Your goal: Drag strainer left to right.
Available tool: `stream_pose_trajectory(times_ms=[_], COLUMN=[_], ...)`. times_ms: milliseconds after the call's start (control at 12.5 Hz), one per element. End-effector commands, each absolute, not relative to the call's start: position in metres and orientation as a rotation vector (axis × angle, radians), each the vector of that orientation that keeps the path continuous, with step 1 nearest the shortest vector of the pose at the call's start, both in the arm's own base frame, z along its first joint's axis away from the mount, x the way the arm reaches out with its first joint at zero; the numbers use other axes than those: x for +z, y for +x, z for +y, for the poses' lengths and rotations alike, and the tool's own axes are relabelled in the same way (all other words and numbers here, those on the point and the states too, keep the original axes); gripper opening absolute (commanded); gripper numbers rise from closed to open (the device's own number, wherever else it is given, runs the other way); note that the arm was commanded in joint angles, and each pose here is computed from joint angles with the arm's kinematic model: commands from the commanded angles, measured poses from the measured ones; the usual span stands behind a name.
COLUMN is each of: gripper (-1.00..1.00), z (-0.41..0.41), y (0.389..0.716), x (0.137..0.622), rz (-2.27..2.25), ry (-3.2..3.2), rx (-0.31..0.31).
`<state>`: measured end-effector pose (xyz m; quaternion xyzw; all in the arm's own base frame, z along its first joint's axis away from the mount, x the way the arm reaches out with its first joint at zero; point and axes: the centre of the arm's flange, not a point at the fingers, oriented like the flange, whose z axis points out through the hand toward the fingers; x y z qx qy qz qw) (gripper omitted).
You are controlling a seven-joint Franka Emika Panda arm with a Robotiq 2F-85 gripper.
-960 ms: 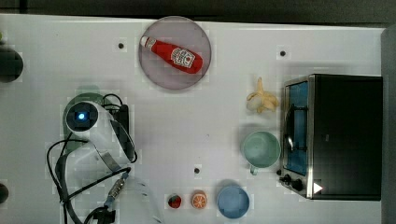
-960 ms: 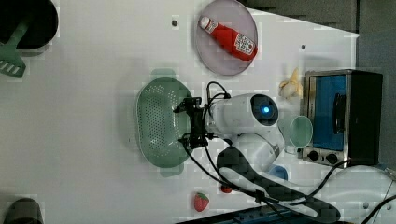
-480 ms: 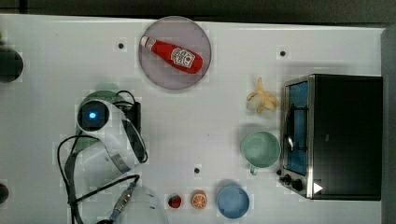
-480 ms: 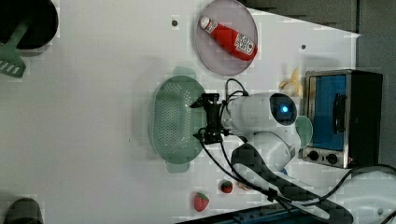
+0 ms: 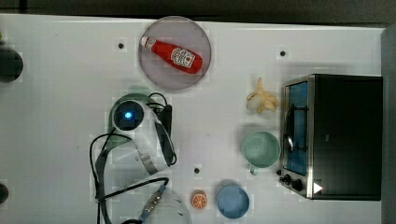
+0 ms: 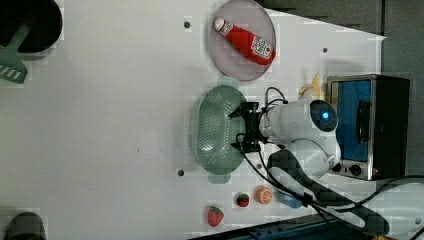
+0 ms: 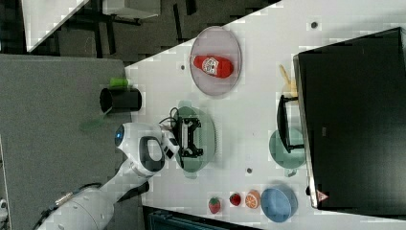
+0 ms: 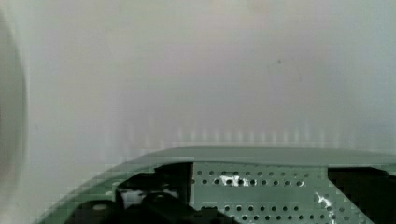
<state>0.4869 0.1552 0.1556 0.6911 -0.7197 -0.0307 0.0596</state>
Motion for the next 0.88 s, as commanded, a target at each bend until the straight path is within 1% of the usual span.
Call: stream_pose_trajectory(times_ms=[80,880], gripper=[1.00,1.00], z=[0.107,0.002], y=[0.491,0.486], x=[0.161,0.153], rz=[-2.134,-2.139], ry=[2.153,2.111], rx=[-0.065,-0.015])
